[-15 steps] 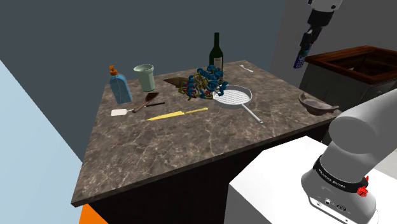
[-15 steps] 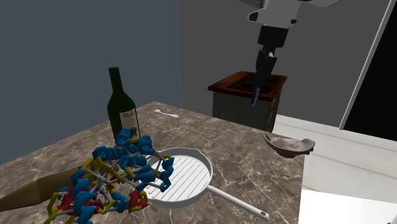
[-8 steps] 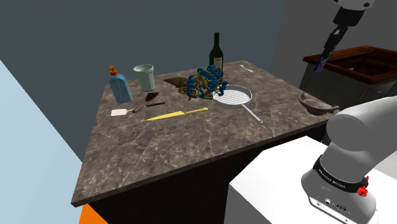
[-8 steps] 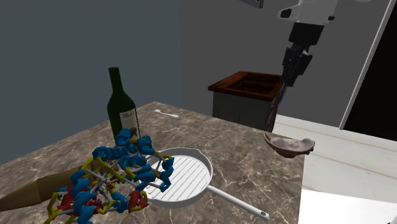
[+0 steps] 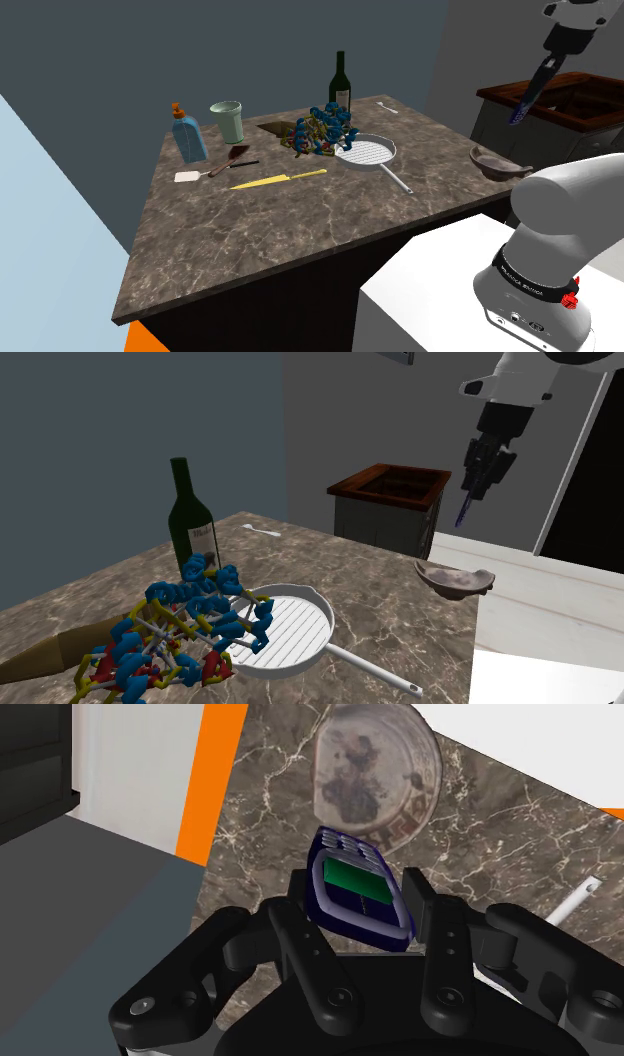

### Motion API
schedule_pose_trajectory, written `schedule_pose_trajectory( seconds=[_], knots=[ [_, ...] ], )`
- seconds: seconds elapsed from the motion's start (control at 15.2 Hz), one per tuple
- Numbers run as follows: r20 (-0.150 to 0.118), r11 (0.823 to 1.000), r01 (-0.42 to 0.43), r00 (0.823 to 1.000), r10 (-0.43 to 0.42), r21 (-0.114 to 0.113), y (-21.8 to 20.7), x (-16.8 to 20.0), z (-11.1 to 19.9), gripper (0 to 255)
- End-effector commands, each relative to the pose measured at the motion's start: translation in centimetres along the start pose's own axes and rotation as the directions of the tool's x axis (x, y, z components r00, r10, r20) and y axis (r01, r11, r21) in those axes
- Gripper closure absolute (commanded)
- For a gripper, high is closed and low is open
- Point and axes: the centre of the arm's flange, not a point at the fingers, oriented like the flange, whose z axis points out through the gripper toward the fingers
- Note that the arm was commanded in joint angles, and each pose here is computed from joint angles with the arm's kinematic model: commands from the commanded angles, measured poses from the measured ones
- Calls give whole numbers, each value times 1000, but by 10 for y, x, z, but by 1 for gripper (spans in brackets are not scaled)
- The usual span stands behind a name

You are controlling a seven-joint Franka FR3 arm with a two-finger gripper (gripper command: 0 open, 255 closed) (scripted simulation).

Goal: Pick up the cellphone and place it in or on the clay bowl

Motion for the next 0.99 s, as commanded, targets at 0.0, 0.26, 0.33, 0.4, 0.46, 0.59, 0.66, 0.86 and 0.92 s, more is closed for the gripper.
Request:
schedule_pose_trajectory(
  seconds=[0.0, 0.26, 0.33, 0.4, 0.46, 0.59, 0.66, 0.86, 0.92],
  knots=[
    [0, 1000, 0, 1000, 0, 0, -1, -1, 10, 255],
    [0, 1000, 0, 1000, 0, 0, -2, -4, 31, 255],
    [0, 1000, 0, 1000, 0, 0, -2, -5, 36, 255],
    [0, 1000, 0, 1000, 0, 0, -3, -5, 42, 255],
    [0, 1000, 0, 1000, 0, 0, -3, -6, 47, 255],
    [0, 1000, 0, 1000, 0, 0, -4, -7, 57, 255],
    [0, 1000, 0, 1000, 0, 0, -4, -8, 62, 255],
    [0, 1000, 0, 1000, 0, 0, -5, -9, 73, 255],
    [0, 1000, 0, 1000, 0, 0, -5, -9, 73, 255]
  ],
)
